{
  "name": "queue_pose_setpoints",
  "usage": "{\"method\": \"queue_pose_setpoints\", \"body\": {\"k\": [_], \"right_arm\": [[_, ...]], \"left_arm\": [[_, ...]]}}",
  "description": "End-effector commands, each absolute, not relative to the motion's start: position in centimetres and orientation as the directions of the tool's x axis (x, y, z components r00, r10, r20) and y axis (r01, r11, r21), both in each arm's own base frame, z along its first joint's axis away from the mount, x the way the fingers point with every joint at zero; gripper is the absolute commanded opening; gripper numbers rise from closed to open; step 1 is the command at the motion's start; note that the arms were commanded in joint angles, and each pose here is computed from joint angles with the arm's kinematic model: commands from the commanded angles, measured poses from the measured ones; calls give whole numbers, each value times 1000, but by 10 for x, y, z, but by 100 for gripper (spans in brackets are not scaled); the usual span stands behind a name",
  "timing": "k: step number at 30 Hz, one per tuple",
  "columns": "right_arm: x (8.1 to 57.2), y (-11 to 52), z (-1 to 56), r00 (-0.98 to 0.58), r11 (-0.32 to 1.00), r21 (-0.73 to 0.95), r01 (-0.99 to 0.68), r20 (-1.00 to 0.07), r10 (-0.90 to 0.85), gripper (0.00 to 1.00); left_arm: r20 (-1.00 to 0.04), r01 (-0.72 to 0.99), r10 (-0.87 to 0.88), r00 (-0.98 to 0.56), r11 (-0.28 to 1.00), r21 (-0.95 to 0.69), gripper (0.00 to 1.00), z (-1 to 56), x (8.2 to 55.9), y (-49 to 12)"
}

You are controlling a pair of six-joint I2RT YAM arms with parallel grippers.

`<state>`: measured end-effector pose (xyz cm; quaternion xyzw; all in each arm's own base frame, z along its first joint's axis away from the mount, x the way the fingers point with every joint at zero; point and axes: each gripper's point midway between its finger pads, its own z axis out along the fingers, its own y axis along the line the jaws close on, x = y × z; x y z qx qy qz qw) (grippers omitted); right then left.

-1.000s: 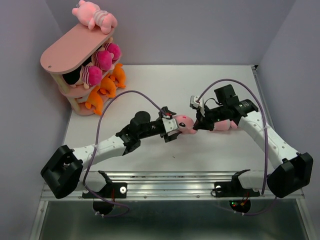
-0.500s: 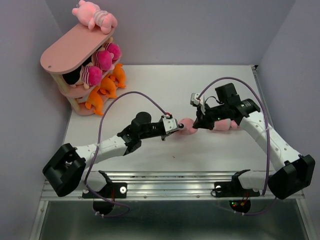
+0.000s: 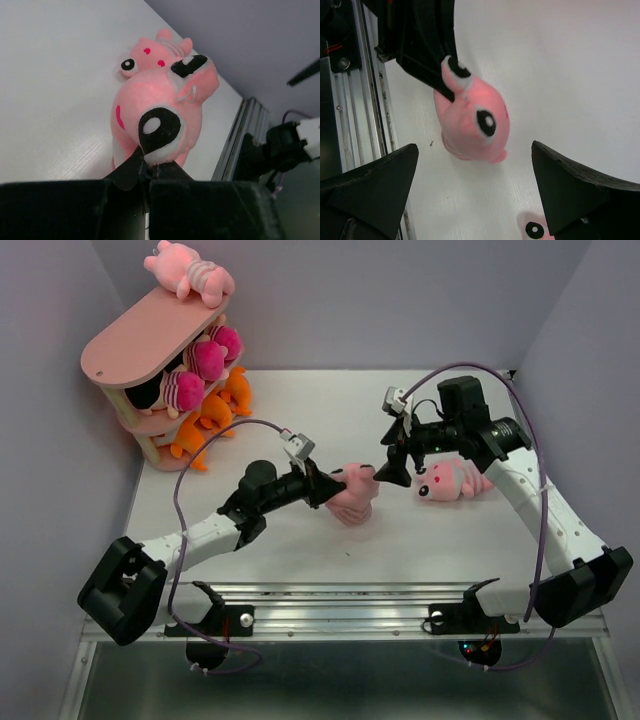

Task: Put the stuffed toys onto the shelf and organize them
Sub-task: Pass the stuffed toy from the right arm to the left, then pass the stuffed toy from the left arm to the right

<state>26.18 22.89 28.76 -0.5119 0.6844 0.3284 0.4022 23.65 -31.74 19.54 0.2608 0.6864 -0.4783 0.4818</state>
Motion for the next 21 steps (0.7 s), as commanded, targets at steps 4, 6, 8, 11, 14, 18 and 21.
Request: {"method": "queue_pose_setpoints", "body": {"k": [4,6,8,11,14,18,21], "right_arm": [[252,233,291,-66,198,-20,-980,-907,-415,100],[253,235,286,-46,188,-35,-981,-911,-409,100],[255,237,275,-62,185,-16,-983,-910,-409,100],[271,243,273,-81,198,-3,-980,-908,-411,100],[293,246,270,-110,257,1,-966,-906,-410,100],[300,252,262,-160,277,51,-960,-908,-388,99],[297,260,259,-173,253,80,-964,-914,-368,88]], "left_arm": [[-582,477,-483,-654,333,-813,0,248,275,-298],[-542,447,-492,-681,307,-840,0,251,276,-301],[-510,436,-481,-713,266,-860,0,259,276,-309],[-481,423,-474,-737,231,-876,0,266,277,-315],[-480,426,-484,-732,225,-876,0,272,279,-315],[-473,425,-476,-741,213,-880,0,273,278,-318],[-465,427,-482,-742,194,-883,0,275,276,-318]]}}
